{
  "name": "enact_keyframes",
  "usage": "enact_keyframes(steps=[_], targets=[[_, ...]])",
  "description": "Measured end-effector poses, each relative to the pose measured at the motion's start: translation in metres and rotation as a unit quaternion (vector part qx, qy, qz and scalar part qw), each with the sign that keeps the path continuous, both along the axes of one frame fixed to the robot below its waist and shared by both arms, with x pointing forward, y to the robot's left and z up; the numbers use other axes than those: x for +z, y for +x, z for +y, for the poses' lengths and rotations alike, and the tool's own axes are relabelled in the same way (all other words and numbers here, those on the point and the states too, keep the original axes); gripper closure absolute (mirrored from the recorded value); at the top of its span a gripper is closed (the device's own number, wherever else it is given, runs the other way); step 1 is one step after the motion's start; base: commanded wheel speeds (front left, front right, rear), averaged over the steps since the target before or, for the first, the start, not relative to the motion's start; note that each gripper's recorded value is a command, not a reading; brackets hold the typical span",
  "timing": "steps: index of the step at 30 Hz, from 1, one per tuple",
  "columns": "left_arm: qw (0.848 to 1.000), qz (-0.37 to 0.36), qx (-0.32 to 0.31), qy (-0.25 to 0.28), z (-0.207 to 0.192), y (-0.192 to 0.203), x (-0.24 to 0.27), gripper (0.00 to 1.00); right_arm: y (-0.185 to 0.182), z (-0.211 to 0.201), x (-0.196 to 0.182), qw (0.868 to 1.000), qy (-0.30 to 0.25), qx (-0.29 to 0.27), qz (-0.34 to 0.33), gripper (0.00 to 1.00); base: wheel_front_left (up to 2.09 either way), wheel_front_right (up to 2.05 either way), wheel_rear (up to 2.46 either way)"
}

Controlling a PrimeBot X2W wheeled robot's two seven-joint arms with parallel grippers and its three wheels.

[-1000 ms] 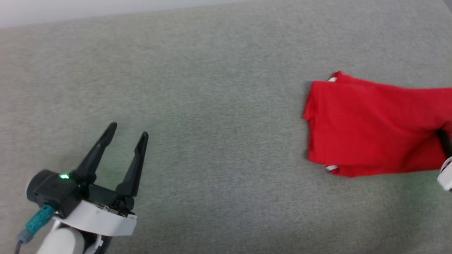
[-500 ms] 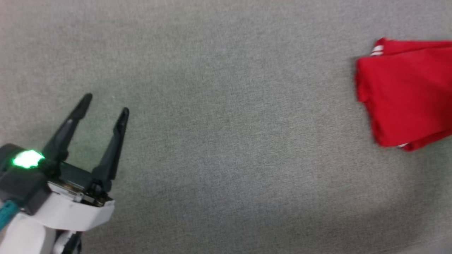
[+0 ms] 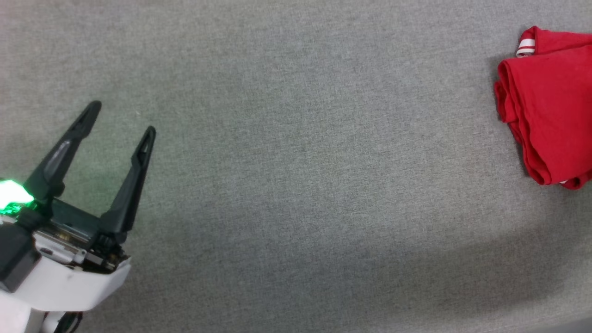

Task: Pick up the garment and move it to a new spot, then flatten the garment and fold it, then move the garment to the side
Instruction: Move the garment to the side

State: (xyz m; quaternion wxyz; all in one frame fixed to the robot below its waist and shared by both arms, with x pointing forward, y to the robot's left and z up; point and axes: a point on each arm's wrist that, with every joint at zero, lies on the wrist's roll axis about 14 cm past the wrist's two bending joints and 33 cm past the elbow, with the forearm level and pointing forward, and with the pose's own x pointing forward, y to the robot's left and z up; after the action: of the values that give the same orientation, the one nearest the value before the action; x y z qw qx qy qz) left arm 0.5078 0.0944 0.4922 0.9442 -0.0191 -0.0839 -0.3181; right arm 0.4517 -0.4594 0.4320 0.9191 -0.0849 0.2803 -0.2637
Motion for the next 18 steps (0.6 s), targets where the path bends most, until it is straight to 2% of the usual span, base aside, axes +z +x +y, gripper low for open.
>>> enact_keyframes(steps=[10,11,12,13,14,18], targets=[[1.0,-0.001,-0.008,0.005,-0.001,0.002,-0.003,0.0,0.003,0.002,-0.021,1.0,0.007,-0.002,0.024,1.0,0.0,0.0,0.0],[1.0,-0.001,-0.008,0.006,-0.001,0.002,-0.003,0.0,0.004,0.002,-0.022,1.0,0.008,-0.002,0.024,0.94,0.0,0.0,0.0],[1.0,-0.002,-0.008,0.005,-0.001,0.001,-0.002,0.0,0.004,0.002,-0.022,1.0,0.008,-0.002,0.023,0.69,0.0,0.0,0.0],[1.0,-0.002,-0.008,0.005,-0.001,0.001,-0.001,0.0,0.004,0.002,-0.021,1.0,0.005,-0.001,0.021,0.5,0.0,0.0,0.0],[1.0,-0.003,-0.007,0.005,-0.001,0.001,-0.001,0.0,0.004,0.0,-0.018,1.0,0.002,0.0,0.018,0.0,0.0,0.0,0.0],[1.0,-0.005,0.003,-0.002,0.001,0.0,0.005,0.0,0.006,-0.005,-0.006,1.0,-0.009,0.002,0.002,0.0,0.0,0.0,0.0]])
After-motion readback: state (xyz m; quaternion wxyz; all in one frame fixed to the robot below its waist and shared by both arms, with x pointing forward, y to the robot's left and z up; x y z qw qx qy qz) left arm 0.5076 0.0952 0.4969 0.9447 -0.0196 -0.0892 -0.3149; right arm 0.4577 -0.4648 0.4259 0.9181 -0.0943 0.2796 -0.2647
